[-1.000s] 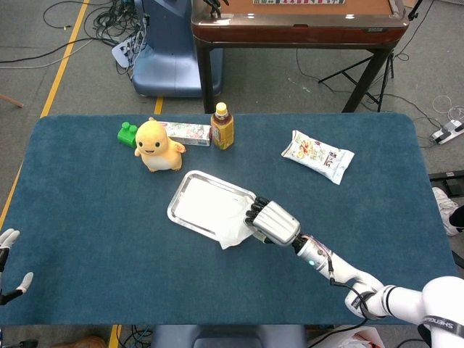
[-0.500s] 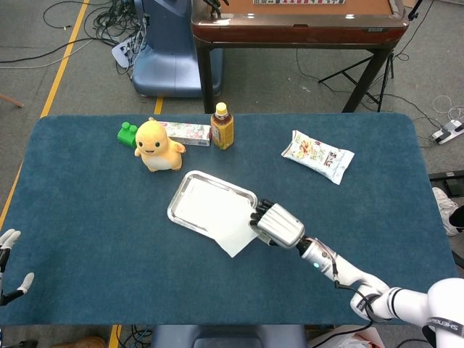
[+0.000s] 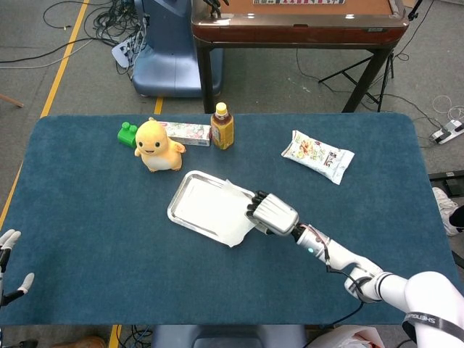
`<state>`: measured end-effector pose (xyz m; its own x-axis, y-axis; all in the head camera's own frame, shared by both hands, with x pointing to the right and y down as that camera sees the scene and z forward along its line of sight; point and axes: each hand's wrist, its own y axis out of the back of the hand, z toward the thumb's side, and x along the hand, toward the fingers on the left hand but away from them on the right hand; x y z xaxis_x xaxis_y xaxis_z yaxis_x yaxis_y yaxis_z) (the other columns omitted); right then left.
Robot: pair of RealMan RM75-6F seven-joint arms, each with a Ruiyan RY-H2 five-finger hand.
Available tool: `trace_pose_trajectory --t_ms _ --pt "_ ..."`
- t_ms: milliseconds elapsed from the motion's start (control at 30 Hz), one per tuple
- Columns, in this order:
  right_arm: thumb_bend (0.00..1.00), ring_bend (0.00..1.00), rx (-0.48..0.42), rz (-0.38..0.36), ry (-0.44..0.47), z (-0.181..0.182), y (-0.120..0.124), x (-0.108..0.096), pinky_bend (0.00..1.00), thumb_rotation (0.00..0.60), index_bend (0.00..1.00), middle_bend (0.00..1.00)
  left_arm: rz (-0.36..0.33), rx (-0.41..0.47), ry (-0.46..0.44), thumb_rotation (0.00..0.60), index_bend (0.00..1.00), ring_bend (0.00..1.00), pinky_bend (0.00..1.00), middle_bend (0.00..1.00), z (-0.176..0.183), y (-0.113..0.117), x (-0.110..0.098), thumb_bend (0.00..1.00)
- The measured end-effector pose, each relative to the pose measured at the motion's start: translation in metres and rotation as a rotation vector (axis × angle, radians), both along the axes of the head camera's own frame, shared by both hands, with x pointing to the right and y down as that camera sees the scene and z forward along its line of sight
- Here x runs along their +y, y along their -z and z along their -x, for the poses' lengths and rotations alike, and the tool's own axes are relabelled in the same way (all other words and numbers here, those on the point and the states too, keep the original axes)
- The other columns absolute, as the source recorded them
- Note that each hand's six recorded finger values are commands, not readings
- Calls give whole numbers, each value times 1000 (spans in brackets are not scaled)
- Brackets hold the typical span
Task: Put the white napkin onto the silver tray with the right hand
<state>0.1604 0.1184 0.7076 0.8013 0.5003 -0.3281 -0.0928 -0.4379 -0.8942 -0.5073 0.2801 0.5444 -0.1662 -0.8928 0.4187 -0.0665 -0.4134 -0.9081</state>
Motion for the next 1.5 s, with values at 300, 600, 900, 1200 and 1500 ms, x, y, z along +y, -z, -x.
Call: trace_pose_trajectory --t_ms 300,600,900,1200,1500 --pt "411 418 -35 0 79 19 -7 -13 336 600 697 547 0 -8 1 600 119 138 74 116 -2 0 -2 246" --pt "410 418 -49 -2 154 38 -14 -17 336 600 697 547 5 -19 15 600 119 137 74 116 2 1 1 246" --pt "410 418 -32 -3 178 46 -22 -23 336 600 697 547 4 -25 23 600 119 137 74 116 3 2 1 246" --pt "382 417 7 0 181 49 -31 -31 336 600 697 541 4 -26 24 600 119 137 74 116 1 1 0 246" --pt "319 418 23 4 172 55 -36 -35 336 600 697 533 4 -31 28 600 119 137 74 116 2 1 1 246"
